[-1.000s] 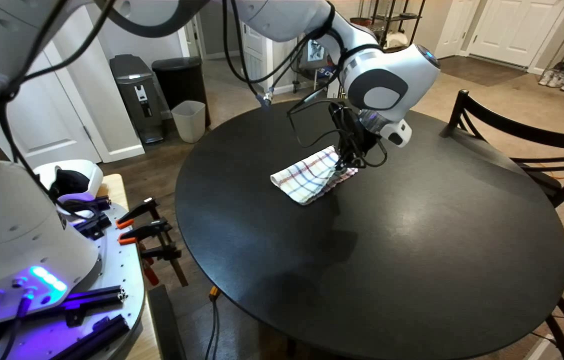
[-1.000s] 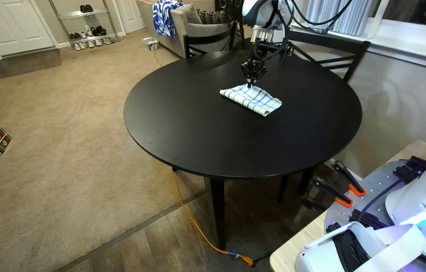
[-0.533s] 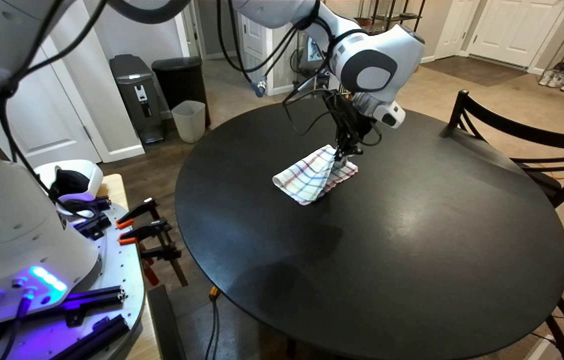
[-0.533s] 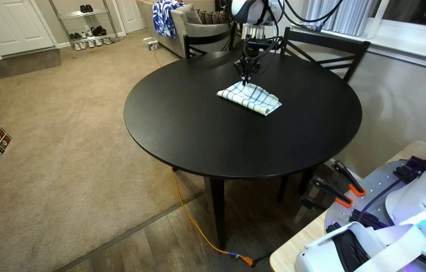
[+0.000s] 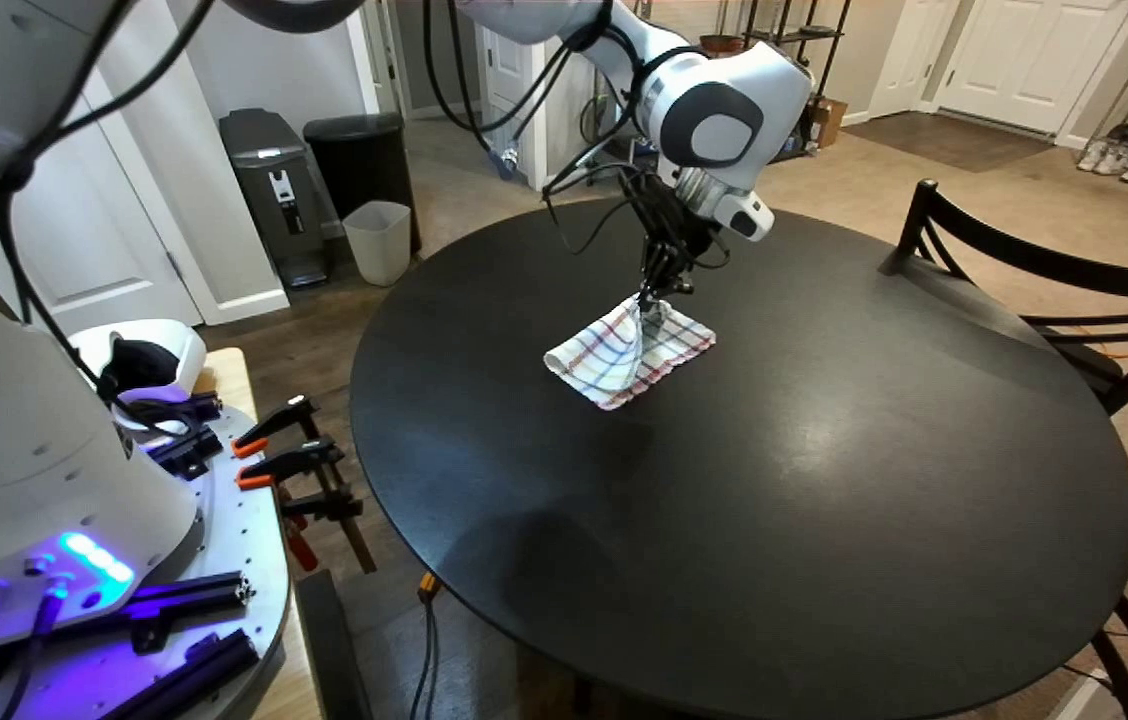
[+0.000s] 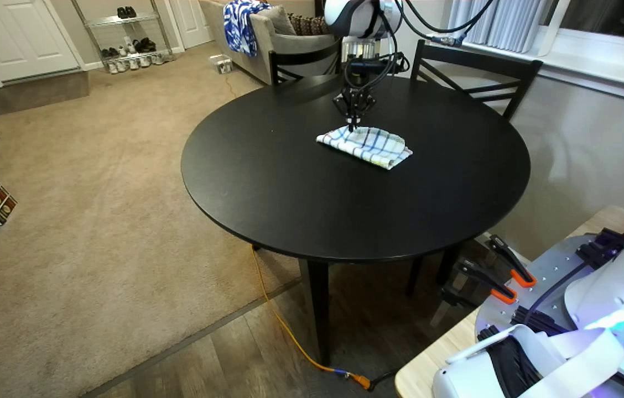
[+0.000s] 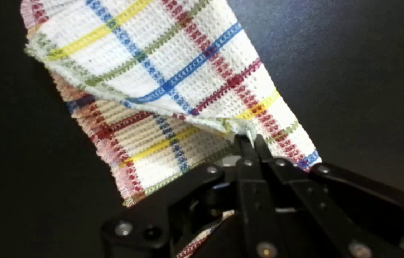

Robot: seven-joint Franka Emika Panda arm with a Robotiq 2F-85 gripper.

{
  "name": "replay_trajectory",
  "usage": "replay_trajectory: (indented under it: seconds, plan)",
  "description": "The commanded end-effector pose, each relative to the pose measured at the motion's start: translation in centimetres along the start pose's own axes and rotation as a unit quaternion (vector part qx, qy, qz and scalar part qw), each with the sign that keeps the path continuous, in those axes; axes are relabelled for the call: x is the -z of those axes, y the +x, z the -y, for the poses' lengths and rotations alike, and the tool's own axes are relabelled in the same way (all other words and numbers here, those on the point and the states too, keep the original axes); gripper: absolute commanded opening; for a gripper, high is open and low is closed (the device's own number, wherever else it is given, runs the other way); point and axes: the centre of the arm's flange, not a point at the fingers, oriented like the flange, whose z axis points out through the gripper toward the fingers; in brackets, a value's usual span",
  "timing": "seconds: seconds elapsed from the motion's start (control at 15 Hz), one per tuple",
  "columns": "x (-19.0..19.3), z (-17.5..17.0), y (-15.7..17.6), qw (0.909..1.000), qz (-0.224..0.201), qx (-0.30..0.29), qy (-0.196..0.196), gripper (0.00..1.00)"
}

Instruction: Unfold the white towel.

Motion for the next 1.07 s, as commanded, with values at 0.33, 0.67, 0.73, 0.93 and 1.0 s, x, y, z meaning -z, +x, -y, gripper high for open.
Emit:
replay_trajectory:
  seconds: [0.33, 0.67, 0.73, 0.93, 1.0]
  plan:
    - [-1.2, 2.8, -0.8, 0.9937, -0.034, -0.107, -0.002, 0.01]
    - [-2.2, 3.7, -0.6, 0.9896, -0.041, -0.138, 0.000, 0.01]
    - [-2.4, 3.9, -0.9, 0.9905, -0.038, -0.132, 0.001, 0.01]
    - [-2.9, 4.3, -2.1, 0.9938, -0.038, -0.104, 0.007, 0.01]
    - [-3.2, 4.5, -2.2, 0.9943, -0.039, -0.099, 0.006, 0.01]
